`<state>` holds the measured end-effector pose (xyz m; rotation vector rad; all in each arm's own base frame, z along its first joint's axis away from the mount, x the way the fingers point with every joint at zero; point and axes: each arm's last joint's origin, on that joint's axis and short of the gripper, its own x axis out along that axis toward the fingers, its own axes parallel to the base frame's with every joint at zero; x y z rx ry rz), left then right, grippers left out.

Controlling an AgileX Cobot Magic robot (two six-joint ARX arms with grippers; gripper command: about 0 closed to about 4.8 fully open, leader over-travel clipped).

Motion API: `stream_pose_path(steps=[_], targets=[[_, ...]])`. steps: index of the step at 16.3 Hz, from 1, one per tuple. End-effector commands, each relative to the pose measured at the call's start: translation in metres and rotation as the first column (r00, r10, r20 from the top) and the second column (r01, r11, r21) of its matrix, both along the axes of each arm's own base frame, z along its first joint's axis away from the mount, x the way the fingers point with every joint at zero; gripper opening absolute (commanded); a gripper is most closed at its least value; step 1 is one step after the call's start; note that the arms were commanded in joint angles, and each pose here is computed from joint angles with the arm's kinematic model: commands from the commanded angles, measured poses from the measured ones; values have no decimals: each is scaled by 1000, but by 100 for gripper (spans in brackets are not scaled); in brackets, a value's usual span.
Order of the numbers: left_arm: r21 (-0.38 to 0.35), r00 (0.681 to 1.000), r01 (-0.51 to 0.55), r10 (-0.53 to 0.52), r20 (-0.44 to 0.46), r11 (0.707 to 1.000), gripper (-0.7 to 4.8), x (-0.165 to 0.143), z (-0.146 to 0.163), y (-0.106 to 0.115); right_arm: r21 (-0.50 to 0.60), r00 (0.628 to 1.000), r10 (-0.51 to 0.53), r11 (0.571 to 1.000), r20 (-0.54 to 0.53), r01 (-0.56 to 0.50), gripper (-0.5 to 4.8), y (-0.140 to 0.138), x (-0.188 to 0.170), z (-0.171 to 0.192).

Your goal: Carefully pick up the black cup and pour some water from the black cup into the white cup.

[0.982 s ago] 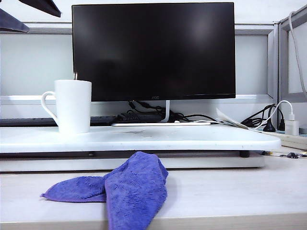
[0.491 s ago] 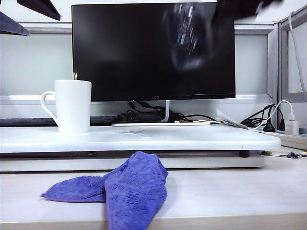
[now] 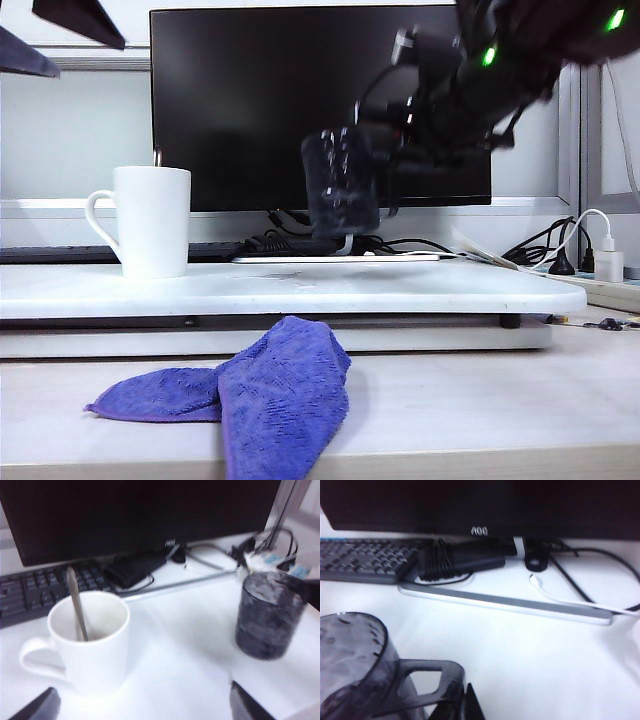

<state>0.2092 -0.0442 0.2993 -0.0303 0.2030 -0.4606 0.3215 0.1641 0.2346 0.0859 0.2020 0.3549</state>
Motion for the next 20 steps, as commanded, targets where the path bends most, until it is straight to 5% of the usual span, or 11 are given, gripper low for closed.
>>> stream_pose_path(steps=[1,6,18,20], targets=[[10,1000,5,-5,-4,1000,479,-1,1,0,63,995,-2,998,95,-4,-3,5,8,0],[11,1000,5,-5,-4,1000,479,-1,1,0,107,983,-33,994,178,14,-3,3,26,-20],[46,1000,5,-6,5,999,479,-1,0,1,94,985,-73,994,155,59,-1,-8,43,-53],[46,1000,5,-5,5,999,479,-1,0,1,94,985,-74,994,155,59,39,-8,43,-53]])
